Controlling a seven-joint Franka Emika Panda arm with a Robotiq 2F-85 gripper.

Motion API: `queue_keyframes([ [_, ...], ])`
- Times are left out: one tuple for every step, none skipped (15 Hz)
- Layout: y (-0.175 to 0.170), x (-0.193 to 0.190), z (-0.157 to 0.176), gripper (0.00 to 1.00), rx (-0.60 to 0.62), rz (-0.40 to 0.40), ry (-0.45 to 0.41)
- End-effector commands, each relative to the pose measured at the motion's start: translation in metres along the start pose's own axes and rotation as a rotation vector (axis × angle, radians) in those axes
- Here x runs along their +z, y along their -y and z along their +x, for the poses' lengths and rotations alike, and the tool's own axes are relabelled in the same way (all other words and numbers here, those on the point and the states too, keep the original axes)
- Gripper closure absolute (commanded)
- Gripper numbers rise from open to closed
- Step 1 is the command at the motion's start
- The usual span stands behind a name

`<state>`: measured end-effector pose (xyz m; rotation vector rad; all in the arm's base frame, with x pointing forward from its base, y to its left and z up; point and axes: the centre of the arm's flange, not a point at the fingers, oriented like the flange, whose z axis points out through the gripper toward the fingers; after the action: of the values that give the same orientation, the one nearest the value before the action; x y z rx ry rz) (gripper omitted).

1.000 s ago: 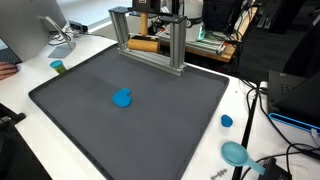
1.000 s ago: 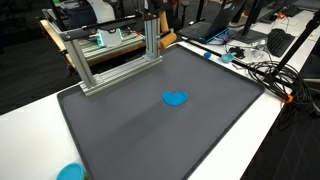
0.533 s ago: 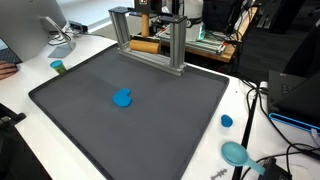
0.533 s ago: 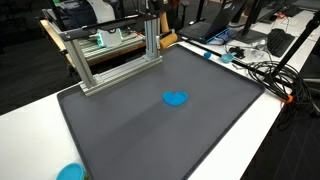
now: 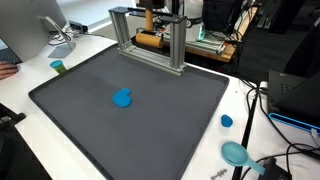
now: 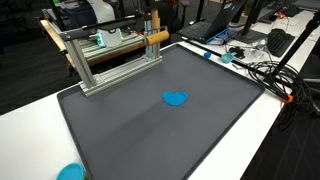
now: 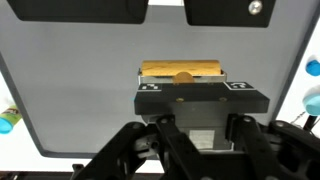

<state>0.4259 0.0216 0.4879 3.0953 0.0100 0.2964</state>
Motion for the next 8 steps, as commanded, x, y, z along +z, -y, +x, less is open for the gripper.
queue_keyframes([
  [-0.023,-0.009,-0.004,0.78,-0.023,-0.093,0.073],
  [-0.029,-0.007,-0.008,0.78,-0.04,-0.093,0.091],
  [-0.033,-0.006,-0.011,0.78,-0.046,-0.087,0.107],
  [-0.033,-0.006,-0.014,0.78,-0.053,-0.069,0.115],
  [-0.03,-0.005,-0.017,0.78,-0.066,-0.051,0.107],
  [-0.027,-0.004,-0.018,0.78,-0.084,-0.044,0.097],
  [-0.024,-0.003,-0.018,0.78,-0.104,-0.034,0.092],
  [-0.021,-0.001,-0.019,0.78,-0.129,-0.032,0.1],
])
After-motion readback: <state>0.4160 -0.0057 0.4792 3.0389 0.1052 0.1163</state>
